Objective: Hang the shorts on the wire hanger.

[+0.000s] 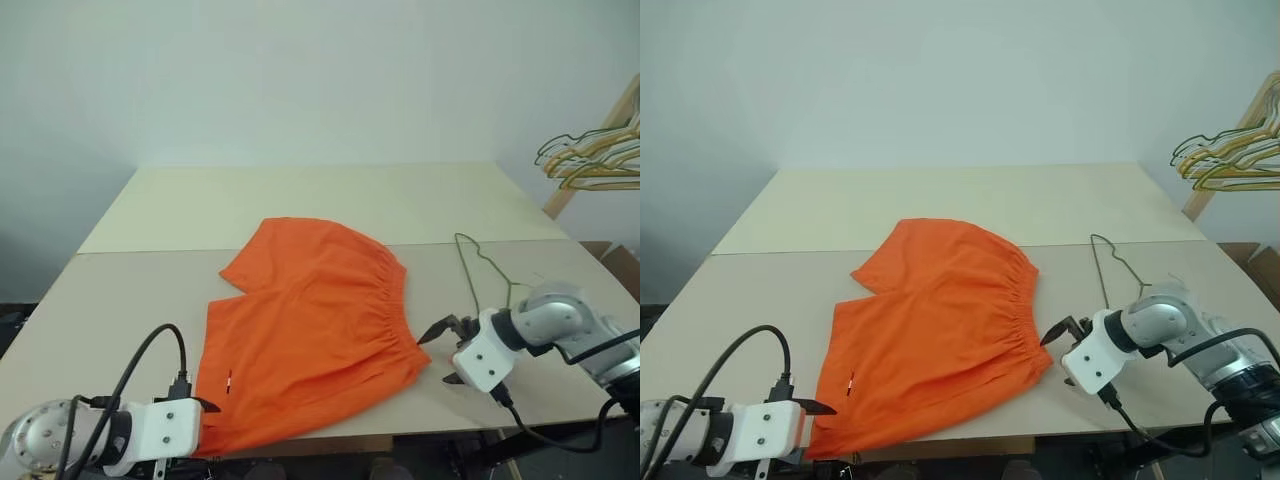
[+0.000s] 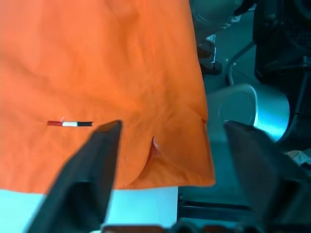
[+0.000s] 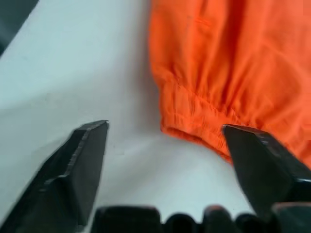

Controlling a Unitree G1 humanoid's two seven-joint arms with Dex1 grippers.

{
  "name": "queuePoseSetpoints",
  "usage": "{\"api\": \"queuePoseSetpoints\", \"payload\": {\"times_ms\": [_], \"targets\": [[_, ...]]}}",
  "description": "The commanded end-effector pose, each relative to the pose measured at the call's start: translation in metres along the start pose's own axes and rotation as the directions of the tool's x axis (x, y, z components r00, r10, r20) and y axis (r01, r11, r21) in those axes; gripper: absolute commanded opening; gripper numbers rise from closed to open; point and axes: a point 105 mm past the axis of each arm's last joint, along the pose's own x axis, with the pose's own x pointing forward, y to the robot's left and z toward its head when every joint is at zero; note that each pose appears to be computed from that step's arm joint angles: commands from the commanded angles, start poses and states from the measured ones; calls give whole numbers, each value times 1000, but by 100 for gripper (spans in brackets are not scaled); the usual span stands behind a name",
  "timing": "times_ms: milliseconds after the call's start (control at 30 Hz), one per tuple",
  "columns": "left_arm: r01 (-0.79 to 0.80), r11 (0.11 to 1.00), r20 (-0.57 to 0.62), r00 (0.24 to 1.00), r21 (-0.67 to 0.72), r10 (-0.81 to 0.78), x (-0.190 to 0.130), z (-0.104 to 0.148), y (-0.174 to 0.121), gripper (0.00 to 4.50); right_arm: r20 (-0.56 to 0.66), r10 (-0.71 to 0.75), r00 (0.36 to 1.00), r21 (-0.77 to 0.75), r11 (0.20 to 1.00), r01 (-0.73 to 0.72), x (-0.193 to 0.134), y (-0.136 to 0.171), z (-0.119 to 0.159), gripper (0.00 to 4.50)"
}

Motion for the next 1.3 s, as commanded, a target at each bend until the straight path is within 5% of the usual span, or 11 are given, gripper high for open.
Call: {"api": "queuePoseSetpoints", "payload": {"times_ms": [33, 167, 300, 400, 500, 667, 1033, 1300], "targets": [[-120, 993, 204, 972, -2, 118, -16, 34, 26, 446, -65, -330, 942, 303, 893, 334, -37, -41, -20, 450], [-214, 976, 379, 900, -49, 216, -12, 62, 50, 446, -241, -515, 823, 493, 666, 560, -50, -62, -52, 450], [-255, 965, 462, 849, -66, 256, 0, 81, 64, 446, -472, -579, 665, 644, 290, 708, -59, -74, -90, 450], [-265, 962, 499, 825, -72, 265, 5, 91, 71, 446, -567, -524, 636, 738, 21, 675, -53, -71, -110, 450], [-286, 954, 575, 767, -89, 284, 3, 104, 76, 446, -626, -467, 624, 734, -81, 675, -47, -68, -123, 450], [-271, 952, 678, 673, -143, 294, -6, 120, 79, 446, -654, -417, 631, 736, -157, 658, -37, -66, -138, 450], [-267, 956, 642, 713, -125, 283, 4, 114, 70, 446, -603, -239, 761, 798, -167, 579, -5, -41, -149, 450], [-271, 956, 634, 722, -112, 278, 5, 112, 69, 446, -610, -161, 776, 790, -202, 579, 3, -28, -157, 450]]}}
